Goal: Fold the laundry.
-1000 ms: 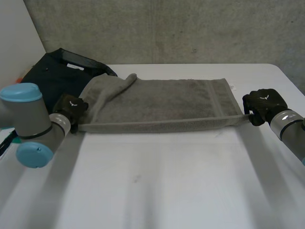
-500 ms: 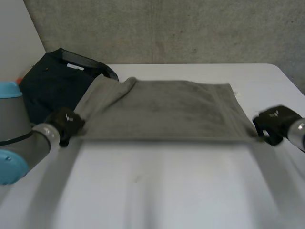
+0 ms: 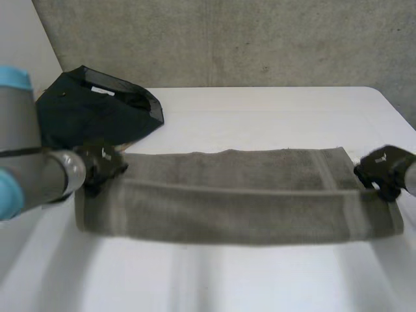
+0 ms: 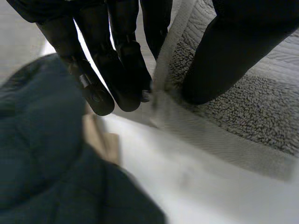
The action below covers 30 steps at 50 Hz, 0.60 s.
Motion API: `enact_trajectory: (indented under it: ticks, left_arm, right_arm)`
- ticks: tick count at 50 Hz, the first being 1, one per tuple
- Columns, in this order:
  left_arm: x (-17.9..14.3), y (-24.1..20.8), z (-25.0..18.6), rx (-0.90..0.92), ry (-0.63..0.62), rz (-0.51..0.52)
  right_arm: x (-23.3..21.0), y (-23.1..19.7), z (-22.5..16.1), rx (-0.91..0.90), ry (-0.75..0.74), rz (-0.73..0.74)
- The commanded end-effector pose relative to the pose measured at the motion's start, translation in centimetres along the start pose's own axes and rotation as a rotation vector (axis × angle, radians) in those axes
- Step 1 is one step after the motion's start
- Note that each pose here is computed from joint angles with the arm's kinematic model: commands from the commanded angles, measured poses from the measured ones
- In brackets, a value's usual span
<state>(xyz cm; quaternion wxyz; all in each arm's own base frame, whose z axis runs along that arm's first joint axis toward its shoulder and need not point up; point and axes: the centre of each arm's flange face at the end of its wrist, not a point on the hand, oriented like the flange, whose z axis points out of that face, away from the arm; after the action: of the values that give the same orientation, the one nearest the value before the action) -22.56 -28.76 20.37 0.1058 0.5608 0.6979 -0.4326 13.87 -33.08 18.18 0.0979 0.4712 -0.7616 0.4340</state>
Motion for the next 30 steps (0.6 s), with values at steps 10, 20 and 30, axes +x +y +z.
enact_trajectory:
  ticks: [10, 20, 30]
  left_arm:
    - [-4.2, -3.3, 8.6, 0.053, -0.234, -0.115]
    - [-3.9, -4.1, 10.5, 0.067, -0.273, -0.075]
    - [-2.5, -4.3, 11.0, 0.035, -0.298, -0.074]
  right_arm:
    - [3.6, -4.4, 8.7, 0.22, 0.338, 0.126]
    - [4.1, -5.4, 12.0, 0.269, 0.422, 0.105]
    - [3.4, -4.8, 14.2, 0.243, 0.512, 0.118]
